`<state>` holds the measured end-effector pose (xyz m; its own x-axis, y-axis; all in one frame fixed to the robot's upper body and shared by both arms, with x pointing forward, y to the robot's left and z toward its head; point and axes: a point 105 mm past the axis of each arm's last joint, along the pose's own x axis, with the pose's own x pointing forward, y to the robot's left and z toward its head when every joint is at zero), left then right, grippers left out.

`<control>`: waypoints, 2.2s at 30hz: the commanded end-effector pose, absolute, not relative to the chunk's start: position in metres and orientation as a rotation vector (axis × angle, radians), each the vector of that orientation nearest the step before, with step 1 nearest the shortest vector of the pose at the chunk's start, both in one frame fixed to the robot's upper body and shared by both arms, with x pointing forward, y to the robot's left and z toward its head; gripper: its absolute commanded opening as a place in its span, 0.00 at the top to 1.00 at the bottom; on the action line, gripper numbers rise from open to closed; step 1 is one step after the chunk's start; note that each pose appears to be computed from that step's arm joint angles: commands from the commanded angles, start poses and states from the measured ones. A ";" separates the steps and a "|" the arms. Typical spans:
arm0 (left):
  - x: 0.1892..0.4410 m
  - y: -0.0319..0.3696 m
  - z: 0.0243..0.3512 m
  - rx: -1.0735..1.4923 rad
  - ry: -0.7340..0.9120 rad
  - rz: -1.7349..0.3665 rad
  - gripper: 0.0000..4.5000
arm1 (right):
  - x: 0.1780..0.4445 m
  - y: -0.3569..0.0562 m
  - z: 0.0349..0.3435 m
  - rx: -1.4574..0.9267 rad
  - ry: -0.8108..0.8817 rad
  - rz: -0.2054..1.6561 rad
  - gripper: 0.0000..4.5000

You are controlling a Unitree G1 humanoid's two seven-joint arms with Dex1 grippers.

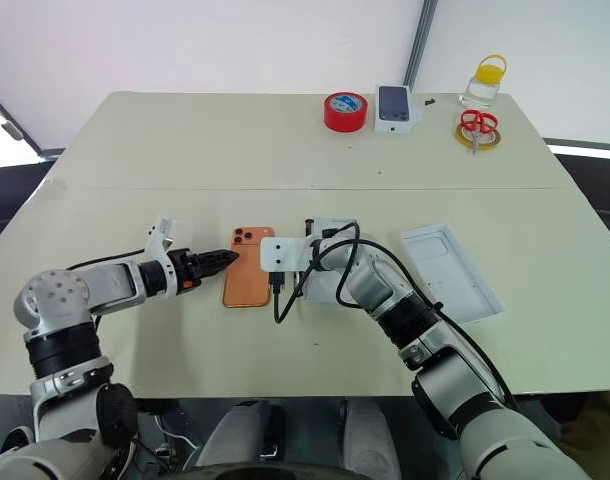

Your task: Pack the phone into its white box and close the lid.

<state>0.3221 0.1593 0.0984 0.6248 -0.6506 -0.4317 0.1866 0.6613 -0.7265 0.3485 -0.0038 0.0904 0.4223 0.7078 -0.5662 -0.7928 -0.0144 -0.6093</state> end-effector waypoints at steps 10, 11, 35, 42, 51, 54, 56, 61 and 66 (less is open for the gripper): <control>0.319 0.118 0.105 -0.639 0.792 -0.651 0.46 | 0.335 0.011 0.078 -1.037 0.101 1.261 0.99; 0.319 0.113 0.107 -0.633 0.787 -0.672 0.46 | 0.336 0.010 0.077 -1.039 0.101 1.261 0.99; 0.315 0.139 0.101 -0.838 0.677 -0.644 0.46 | 0.336 0.007 0.076 -1.056 0.098 1.253 0.99; 0.315 0.143 0.107 -0.879 0.647 -0.646 0.46 | 0.334 0.008 0.074 -1.063 0.097 1.259 0.99; 0.312 0.137 0.108 -0.922 0.658 -0.673 0.99 | 0.334 0.008 0.073 -1.067 0.100 1.266 1.00; 0.312 0.139 0.106 -0.926 0.663 -0.664 0.99 | 0.334 0.007 0.073 -1.069 0.099 1.264 1.00; 0.313 0.141 0.106 -0.949 0.652 -0.650 0.99 | 0.335 0.007 0.075 -1.066 0.091 1.256 1.00; 0.318 0.150 0.137 -1.012 0.447 -0.705 0.99 | 0.331 0.015 0.109 -0.817 0.018 1.262 1.00; 0.309 0.153 0.159 -0.991 0.334 -0.802 1.00 | 0.314 0.000 0.147 -0.448 -0.037 1.356 0.72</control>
